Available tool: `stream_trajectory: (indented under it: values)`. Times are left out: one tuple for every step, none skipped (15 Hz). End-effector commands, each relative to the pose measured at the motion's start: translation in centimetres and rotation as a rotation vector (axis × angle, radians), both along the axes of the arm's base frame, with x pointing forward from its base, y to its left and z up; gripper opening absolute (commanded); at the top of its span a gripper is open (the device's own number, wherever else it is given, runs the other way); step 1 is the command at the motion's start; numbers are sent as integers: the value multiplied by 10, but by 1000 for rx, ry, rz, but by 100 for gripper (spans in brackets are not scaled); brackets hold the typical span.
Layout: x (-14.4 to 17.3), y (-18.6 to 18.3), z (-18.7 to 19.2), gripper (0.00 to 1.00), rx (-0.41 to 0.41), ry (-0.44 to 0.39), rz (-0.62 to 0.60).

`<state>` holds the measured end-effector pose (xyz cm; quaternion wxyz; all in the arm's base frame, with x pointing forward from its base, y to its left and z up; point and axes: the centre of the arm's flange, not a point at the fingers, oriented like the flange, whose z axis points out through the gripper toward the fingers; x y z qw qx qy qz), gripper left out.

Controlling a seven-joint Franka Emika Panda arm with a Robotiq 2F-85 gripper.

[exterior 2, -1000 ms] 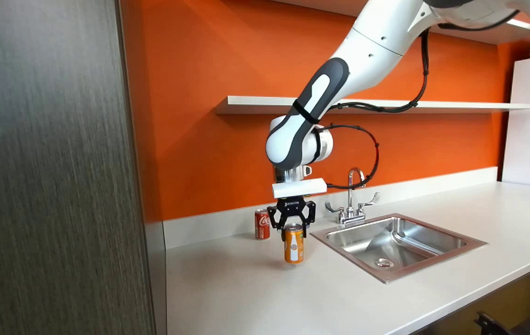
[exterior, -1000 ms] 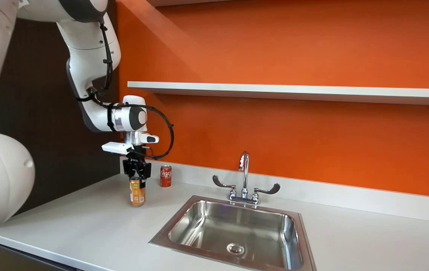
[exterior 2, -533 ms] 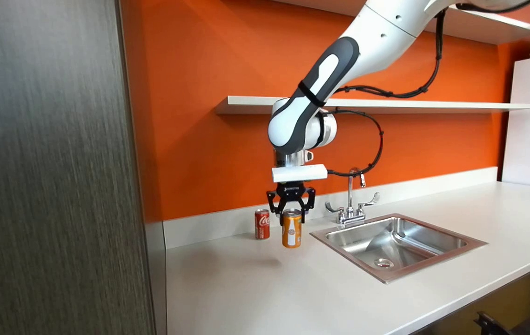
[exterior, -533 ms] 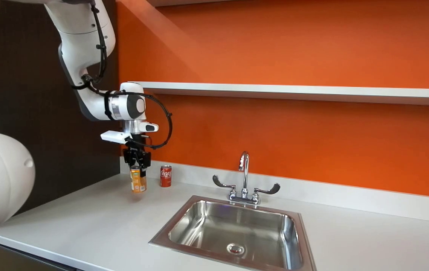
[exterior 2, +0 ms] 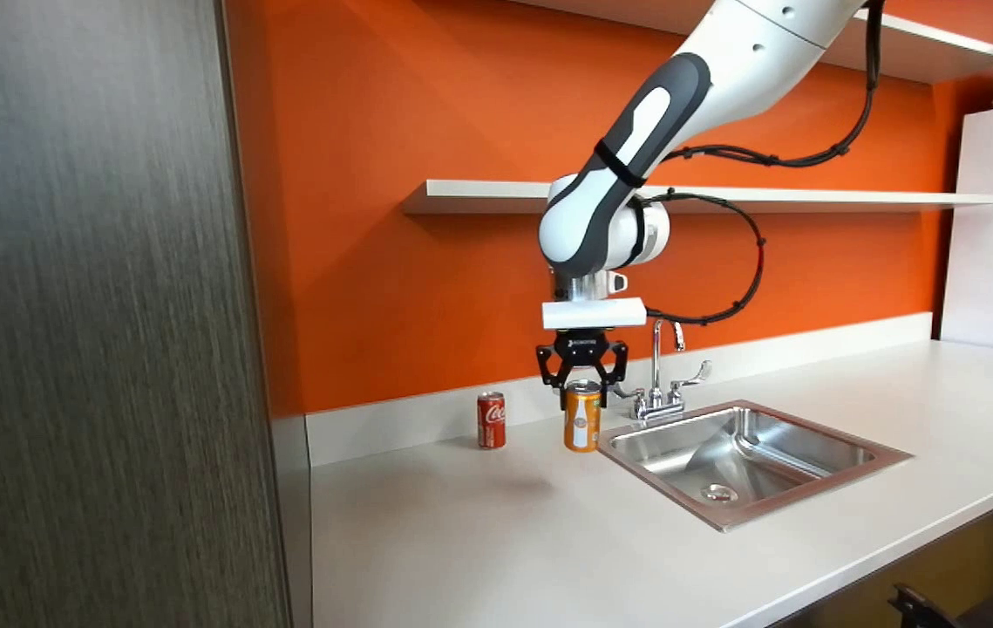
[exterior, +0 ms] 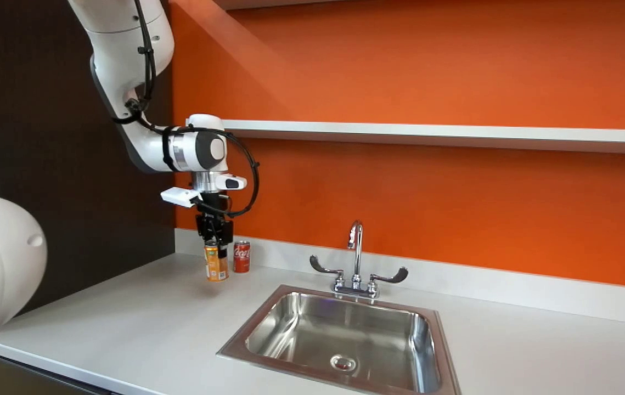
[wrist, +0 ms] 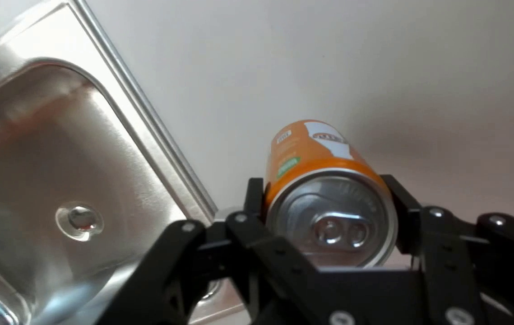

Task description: Move the orange can to the sink

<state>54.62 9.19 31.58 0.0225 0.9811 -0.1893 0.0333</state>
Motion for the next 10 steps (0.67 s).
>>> stream_trajectory:
  values:
    - [-24, -46, 4, 39, 23, -26, -127]
    - [-29, -57, 3, 39, 25, -31, -158]
    - [-35, -68, 1, 39, 27, -35, -186]
    - [-40, -79, 0, 39, 30, -38, -213]
    - [-46, -89, -1, 39, 32, -44, -243]
    - [-52, -98, -2, 39, 36, -47, -271]
    - [-58, -106, -3, 39, 43, -53, -300]
    - [-65, -113, -5, 39, 49, -59, -326]
    - [-70, -119, -6, 39, 57, -65, -351]
    - [-77, -125, -7, 39, 61, -70, -375]
